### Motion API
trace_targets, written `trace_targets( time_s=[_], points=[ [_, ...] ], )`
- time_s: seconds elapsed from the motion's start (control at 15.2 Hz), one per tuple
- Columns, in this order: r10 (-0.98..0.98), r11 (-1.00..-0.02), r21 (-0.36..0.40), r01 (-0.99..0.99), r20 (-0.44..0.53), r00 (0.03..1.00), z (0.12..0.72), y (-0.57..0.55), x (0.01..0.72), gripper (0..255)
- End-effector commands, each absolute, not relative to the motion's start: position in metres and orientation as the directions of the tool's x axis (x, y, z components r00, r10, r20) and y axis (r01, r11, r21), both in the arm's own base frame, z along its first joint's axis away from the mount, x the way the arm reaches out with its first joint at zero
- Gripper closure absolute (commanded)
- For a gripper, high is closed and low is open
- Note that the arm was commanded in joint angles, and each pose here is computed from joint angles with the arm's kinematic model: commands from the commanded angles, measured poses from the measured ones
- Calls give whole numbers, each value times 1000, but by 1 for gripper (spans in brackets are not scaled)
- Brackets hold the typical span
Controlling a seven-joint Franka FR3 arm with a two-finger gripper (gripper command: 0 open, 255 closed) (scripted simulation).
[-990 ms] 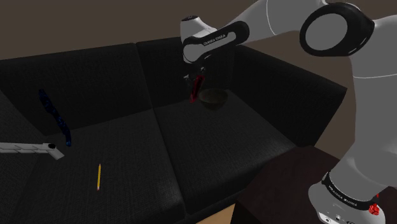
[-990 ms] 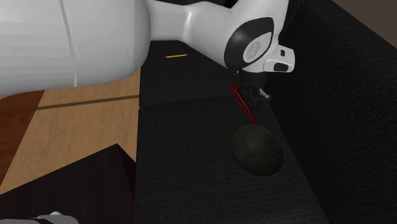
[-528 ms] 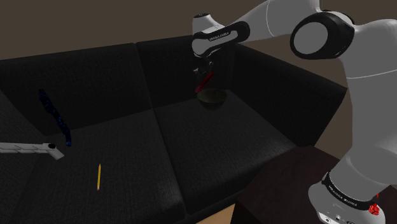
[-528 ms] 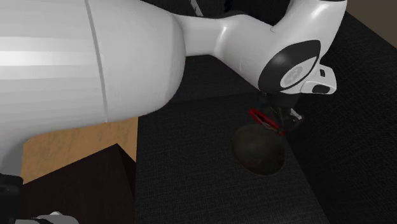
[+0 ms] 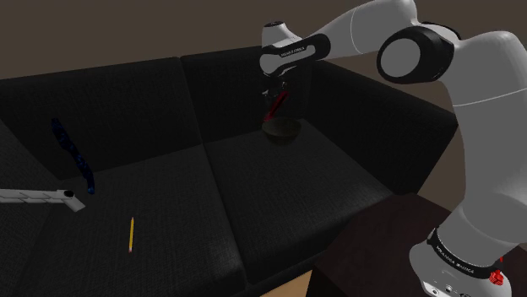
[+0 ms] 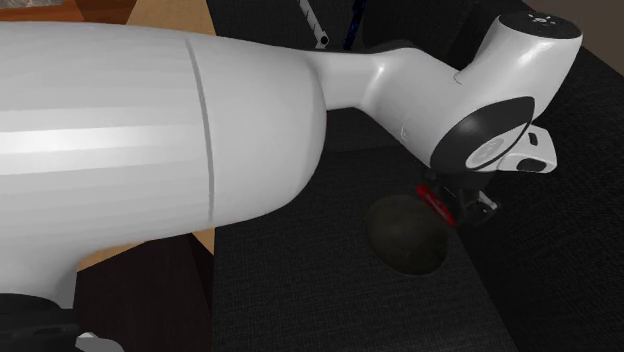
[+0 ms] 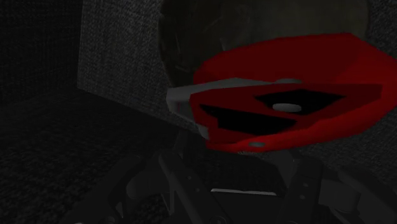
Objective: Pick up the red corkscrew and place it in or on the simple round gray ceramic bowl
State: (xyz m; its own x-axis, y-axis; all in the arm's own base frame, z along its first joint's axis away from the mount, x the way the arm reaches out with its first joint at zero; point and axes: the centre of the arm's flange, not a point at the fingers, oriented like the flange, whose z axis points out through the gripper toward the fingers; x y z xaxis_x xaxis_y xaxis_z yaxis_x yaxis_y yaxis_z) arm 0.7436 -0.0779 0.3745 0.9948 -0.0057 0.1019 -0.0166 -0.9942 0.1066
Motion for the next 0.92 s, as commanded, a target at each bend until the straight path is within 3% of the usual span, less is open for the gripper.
trace_targets(
  time_s=[0.0,0.46,0.86],
  points=[
    [-7,-994,106,-16,90,996,356,-78,743,255],
    [-7,-994,106,-16,90,996,317,-78,743,255],
    [-7,-994,106,-16,90,996,317,-78,743,255]
  ],
)
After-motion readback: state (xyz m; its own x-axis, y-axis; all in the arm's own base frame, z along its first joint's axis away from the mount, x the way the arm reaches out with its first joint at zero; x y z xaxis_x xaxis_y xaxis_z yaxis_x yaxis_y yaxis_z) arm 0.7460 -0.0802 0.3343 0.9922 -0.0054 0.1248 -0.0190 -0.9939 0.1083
